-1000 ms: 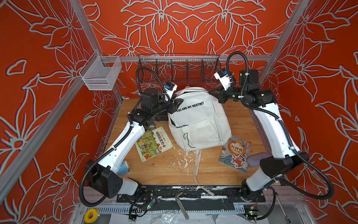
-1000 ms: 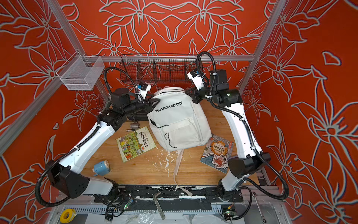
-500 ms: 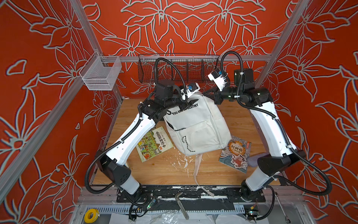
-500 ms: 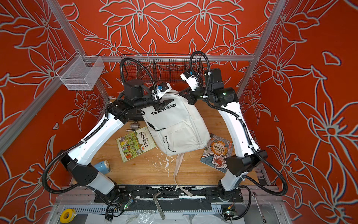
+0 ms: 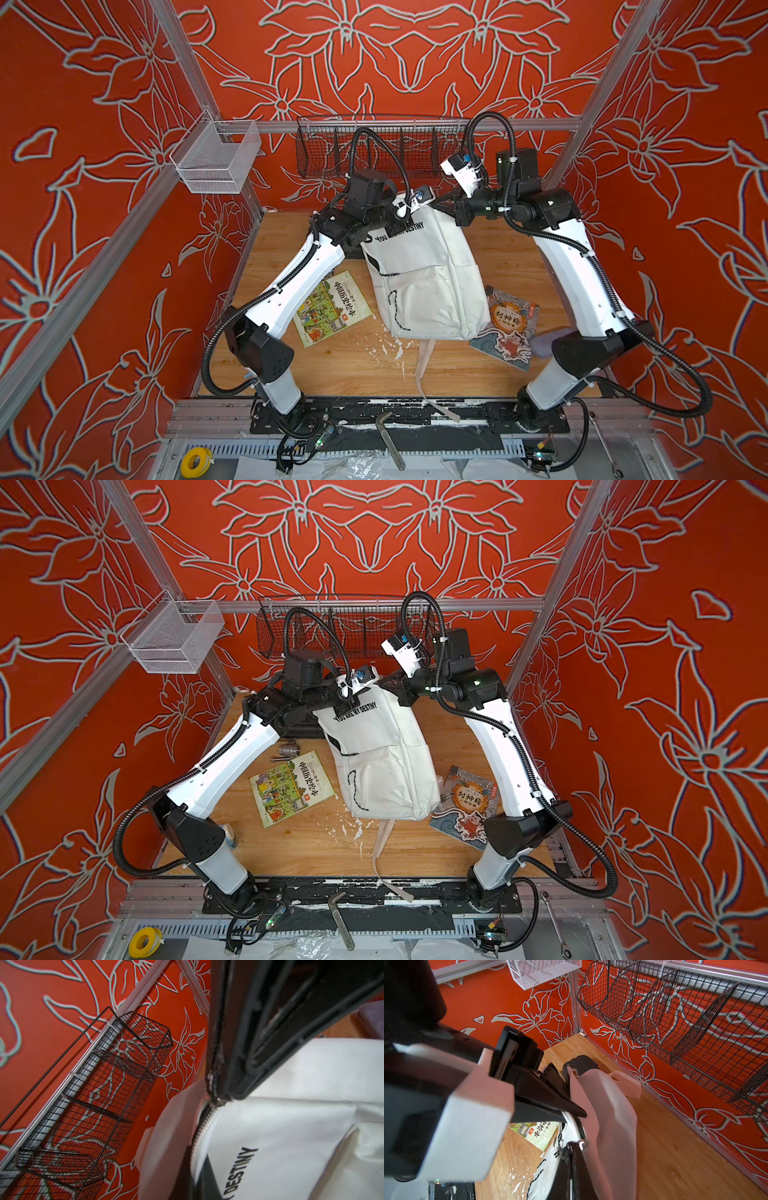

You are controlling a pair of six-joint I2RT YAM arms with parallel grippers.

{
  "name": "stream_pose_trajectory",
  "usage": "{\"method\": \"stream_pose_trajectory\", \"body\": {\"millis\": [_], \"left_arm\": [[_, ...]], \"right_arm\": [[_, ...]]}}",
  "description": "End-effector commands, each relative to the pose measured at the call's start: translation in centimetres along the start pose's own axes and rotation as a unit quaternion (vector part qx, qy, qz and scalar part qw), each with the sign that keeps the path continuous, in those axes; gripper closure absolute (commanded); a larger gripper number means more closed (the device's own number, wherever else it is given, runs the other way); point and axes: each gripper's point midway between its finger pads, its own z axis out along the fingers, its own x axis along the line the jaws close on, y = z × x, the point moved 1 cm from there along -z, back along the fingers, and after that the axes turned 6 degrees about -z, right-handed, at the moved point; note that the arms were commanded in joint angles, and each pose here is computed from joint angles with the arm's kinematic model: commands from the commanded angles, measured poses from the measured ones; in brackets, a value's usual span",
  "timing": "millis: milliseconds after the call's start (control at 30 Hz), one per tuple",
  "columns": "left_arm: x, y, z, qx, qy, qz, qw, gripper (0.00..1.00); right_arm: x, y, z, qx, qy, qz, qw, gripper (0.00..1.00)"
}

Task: Pack books, pencil case, and school supplies into a backpack
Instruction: Unzip the student bag at the center of the table.

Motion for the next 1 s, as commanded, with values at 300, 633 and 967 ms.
{"method": "stream_pose_trajectory", "body": {"millis": [300, 633, 967], "left_arm": [[5.1, 1.8, -1.4, 0.025, 0.108, -0.123, 0.986, 1.00], [5.8, 3.2, -3.1, 0.016, 0.113, -0.208, 0.971, 1.00], [7.0, 2.6, -4.6, 0.020, 0.144, -0.250, 0.957, 1.00]], "right_arm": [[-1.1, -1.4, -0.4, -0.013, -0.073, 0.088, 0.993, 1.00], [-4.7, -4.9, -0.3, -0.023, -0.138, 0.193, 0.971, 1.00], [-5.5, -6.4, 0.3, -0.024, -0.119, 0.221, 0.968, 1.00]]}}
